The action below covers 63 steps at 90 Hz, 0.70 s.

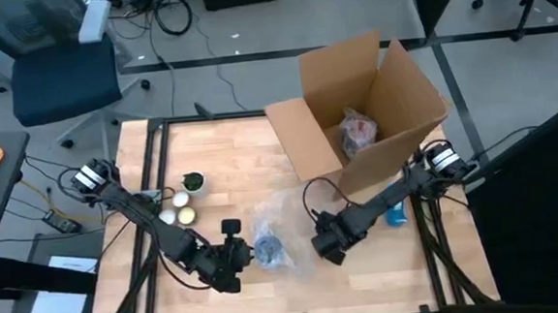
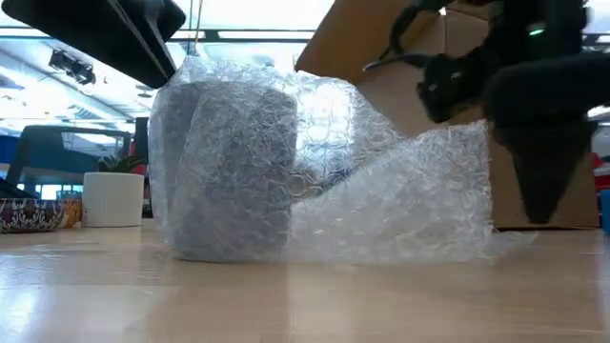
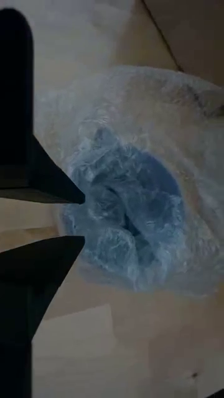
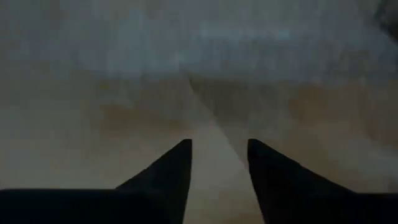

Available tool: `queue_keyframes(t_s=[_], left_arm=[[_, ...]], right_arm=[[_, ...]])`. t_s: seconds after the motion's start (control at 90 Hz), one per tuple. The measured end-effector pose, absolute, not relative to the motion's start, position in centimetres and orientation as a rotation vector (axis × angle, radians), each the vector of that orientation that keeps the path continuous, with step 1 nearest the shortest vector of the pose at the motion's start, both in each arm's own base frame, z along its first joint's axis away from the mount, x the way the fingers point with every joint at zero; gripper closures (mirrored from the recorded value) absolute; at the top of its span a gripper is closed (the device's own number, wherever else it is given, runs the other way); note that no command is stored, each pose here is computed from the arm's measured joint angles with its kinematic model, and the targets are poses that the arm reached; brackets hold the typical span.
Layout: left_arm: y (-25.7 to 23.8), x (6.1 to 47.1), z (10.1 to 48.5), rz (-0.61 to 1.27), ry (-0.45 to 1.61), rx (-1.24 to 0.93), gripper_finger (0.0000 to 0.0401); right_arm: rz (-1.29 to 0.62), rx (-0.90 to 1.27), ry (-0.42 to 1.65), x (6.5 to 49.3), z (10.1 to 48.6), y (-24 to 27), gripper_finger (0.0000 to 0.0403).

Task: Wrap mug
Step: Wrap the blue mug with bubble wrap

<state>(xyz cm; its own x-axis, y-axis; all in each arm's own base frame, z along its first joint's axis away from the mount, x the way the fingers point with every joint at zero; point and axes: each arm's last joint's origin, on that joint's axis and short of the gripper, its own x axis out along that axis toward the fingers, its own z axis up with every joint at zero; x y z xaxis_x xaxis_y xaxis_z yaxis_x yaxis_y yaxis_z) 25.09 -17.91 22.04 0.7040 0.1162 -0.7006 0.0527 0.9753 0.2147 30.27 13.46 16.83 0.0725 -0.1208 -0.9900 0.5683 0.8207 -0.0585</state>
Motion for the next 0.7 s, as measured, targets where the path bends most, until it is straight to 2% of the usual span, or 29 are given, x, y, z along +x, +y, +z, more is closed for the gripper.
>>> queue_keyframes(t_s=[0.156, 0.256, 0.367, 0.522, 0.7], left_arm=[[-17.7, 25.2, 22.0, 0.041, 0.793, 0.231, 0.0324], [-17.7, 25.2, 22.0, 0.029, 0.8, 0.229, 0.0324], [-17.7, 25.1, 21.9, 0.025, 0.812, 0.235, 0.0324], [-17.4, 25.2, 21.9, 0.024, 0.821, 0.258, 0.0324], [-17.2, 25.4, 21.9, 0.018, 0.835, 0.231, 0.0324]], right_arm=[[-0.588, 0.432, 1.385, 30.6, 15.6, 12.2, 0.0255], [-0.597, 0.444, 1.349, 30.4, 14.6, 11.6, 0.0265], [-0.58, 0.465, 1.299, 30.4, 14.2, 12.1, 0.0299], [-0.495, 0.477, 1.295, 30.6, 14.7, 13.9, 0.0388], [-0.377, 0.488, 1.31, 30.7, 16.7, 16.9, 0.0401]])
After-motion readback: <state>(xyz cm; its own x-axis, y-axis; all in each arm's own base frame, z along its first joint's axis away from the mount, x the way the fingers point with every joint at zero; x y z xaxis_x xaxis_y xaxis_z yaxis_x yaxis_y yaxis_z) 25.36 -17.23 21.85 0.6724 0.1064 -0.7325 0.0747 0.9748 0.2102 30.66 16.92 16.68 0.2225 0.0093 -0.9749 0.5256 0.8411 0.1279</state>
